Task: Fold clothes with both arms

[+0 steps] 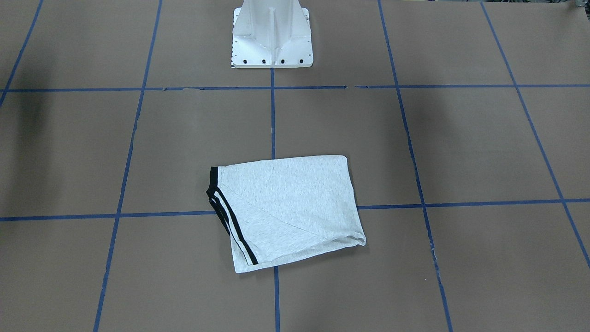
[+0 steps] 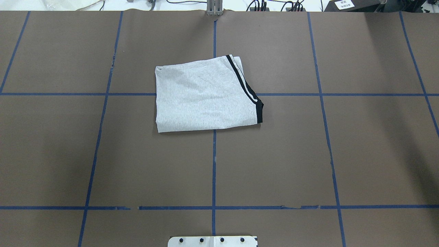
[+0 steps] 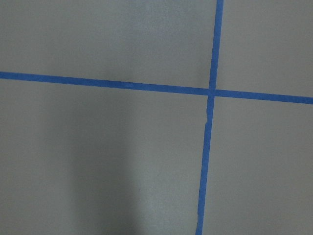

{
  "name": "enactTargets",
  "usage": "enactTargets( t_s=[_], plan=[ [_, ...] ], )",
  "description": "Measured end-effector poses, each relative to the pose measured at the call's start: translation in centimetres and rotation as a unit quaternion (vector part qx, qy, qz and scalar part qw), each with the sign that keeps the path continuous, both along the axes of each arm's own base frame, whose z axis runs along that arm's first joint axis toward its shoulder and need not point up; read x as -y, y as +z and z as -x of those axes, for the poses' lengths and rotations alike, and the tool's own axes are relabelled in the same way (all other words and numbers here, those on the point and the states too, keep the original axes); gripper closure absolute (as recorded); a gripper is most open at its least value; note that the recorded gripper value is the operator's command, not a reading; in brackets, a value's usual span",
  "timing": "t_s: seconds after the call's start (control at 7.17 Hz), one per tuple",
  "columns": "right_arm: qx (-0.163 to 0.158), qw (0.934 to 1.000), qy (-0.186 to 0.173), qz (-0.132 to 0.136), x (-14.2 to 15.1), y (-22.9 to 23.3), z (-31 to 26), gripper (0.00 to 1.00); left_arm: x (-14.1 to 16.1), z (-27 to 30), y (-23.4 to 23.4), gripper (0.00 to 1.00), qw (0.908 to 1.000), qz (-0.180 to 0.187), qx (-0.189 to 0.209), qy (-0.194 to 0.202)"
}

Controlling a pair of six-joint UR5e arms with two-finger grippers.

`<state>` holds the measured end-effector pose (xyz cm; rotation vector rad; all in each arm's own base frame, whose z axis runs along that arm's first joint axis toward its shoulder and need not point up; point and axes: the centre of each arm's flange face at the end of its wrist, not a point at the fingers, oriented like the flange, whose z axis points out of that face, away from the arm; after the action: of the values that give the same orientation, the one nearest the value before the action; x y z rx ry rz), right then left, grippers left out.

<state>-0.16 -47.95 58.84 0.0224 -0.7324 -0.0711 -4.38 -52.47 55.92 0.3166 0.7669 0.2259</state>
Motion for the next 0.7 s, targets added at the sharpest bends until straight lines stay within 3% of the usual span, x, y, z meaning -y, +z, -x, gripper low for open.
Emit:
enactTargets(
  t_s=[0.7],
  plan=[
    [0.012, 0.9994, 0.017, 0.027, -1.8, 2.1, -1.9, 0.00, -1.6, 0.1, 1.4, 0.00, 0.9997, 0.023, 0.000, -0.001]
  ],
)
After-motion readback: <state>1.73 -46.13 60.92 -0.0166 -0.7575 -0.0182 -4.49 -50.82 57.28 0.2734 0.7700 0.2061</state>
